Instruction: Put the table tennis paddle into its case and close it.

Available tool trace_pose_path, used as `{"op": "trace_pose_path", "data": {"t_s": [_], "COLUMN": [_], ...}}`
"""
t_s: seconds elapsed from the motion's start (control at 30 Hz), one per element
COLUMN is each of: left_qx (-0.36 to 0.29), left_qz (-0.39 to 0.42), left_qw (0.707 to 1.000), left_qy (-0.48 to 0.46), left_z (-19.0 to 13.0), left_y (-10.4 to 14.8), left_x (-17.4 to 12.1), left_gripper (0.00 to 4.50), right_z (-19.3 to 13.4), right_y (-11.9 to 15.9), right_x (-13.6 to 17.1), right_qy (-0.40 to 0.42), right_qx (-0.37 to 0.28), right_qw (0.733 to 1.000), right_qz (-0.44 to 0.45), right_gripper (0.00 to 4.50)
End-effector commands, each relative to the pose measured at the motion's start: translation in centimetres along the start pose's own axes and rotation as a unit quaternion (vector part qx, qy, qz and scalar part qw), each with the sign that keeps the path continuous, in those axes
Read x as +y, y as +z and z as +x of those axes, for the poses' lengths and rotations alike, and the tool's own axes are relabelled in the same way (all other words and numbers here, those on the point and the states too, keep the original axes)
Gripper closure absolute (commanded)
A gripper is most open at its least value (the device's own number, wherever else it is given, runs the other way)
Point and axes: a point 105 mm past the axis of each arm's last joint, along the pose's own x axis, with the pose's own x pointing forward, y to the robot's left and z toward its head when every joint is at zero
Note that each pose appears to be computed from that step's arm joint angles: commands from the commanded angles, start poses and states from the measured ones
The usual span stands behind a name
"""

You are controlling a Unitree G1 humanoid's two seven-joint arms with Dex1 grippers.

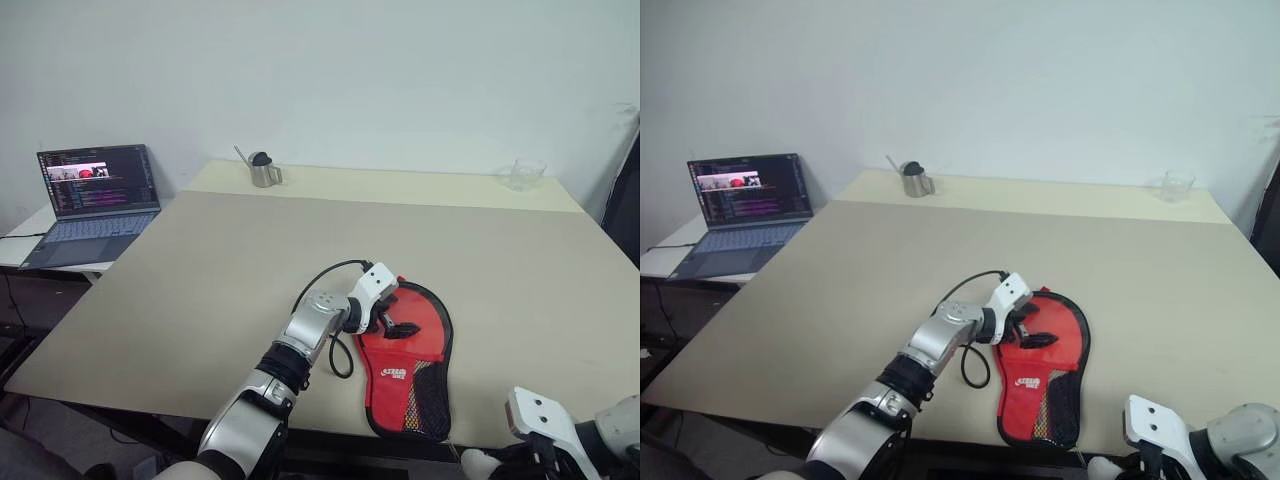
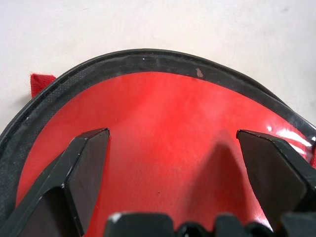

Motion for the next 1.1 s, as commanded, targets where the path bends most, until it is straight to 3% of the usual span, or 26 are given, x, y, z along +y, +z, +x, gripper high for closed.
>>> {"op": "trace_pose_path", "data": {"t_s": [0.03,0.23,0.4,0.53,0.67,0.77,0.93,1.1], "left_qx": [0.068,0.067,0.029,-0.038,-0.132,-0.146,-0.091,-0.029], "left_qz": [-0.044,-0.044,-0.017,0.006,0.029,0.073,0.125,0.135], "left_qw": [0.996,0.997,0.999,0.999,0.989,0.983,0.984,0.990], "left_qy": [-0.024,-0.023,-0.005,-0.002,-0.054,-0.087,-0.083,0.023], "left_z": [0.8,0.7,0.0,-2.8,-9.0,-14.6,-24.8,-33.8], "left_y": [-4.2,-4.1,-2.5,1.3,6.1,7.7,7.8,8.2], "left_x": [-1.5,-1.4,-0.1,2.1,3.7,3.9,4.6,5.7], "left_gripper": [0.00,0.00,0.00,0.00,0.00,0.00,0.00,0.00], "right_z": [-0.1,-0.9,-3.9,-7.1,-9.0,-10.0,-12.7,-16.2], "right_y": [0.4,0.7,1.4,3.4,4.4,3.9,4.4,6.4], "right_x": [0.1,-1.0,-4.2,-6.7,-8.4,-9.6,-11.2,-10.9], "right_qy": [0.004,-0.025,-0.092,-0.137,-0.159,-0.169,-0.198,-0.199], "right_qx": [-0.002,0.000,-0.015,-0.064,-0.074,-0.061,-0.059,-0.106], "right_qw": [1.000,1.000,0.996,0.988,0.983,0.983,0.977,0.970], "right_qz": [-0.007,-0.018,-0.017,-0.026,-0.046,-0.045,-0.060,-0.087], "right_gripper": [2.93,0.89,0.89,0.89,0.89,0.89,0.89,0.89]}}
